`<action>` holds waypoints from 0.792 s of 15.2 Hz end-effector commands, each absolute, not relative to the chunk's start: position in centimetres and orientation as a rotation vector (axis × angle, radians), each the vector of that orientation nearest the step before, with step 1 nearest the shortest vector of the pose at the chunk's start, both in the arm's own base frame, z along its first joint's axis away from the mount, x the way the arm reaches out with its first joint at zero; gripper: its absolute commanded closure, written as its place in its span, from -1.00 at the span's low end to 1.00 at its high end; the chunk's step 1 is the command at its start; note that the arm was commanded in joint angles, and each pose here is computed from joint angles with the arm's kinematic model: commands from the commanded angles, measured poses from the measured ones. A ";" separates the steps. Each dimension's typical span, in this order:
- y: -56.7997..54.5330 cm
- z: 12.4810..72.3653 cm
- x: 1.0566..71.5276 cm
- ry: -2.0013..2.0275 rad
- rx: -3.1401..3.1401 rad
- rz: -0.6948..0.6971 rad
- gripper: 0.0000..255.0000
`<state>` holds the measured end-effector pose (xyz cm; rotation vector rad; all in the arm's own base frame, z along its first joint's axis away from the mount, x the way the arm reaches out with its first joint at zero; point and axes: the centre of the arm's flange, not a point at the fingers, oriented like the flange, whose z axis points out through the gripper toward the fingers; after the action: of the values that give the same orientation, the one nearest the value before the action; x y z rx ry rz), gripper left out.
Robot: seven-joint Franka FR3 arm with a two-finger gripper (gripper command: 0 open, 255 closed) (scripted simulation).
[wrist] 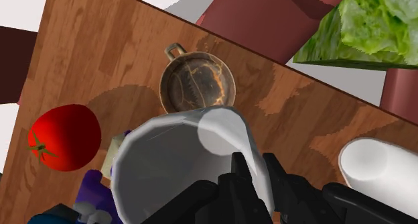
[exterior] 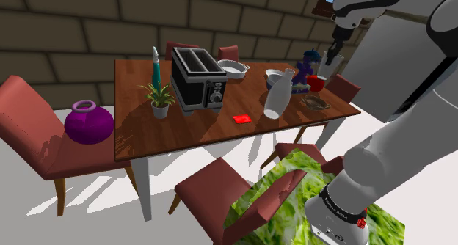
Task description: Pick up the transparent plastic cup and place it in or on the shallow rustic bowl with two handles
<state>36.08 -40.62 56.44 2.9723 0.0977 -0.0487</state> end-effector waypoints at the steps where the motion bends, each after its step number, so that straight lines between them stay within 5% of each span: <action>1: -42.1 56.4 34.0 0.100 2.972 -0.049 1.00; 12: -43.8 52.0 31.7 0.100 2.972 -0.049 1.00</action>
<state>31.72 -43.79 52.49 2.9724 0.1000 -0.0495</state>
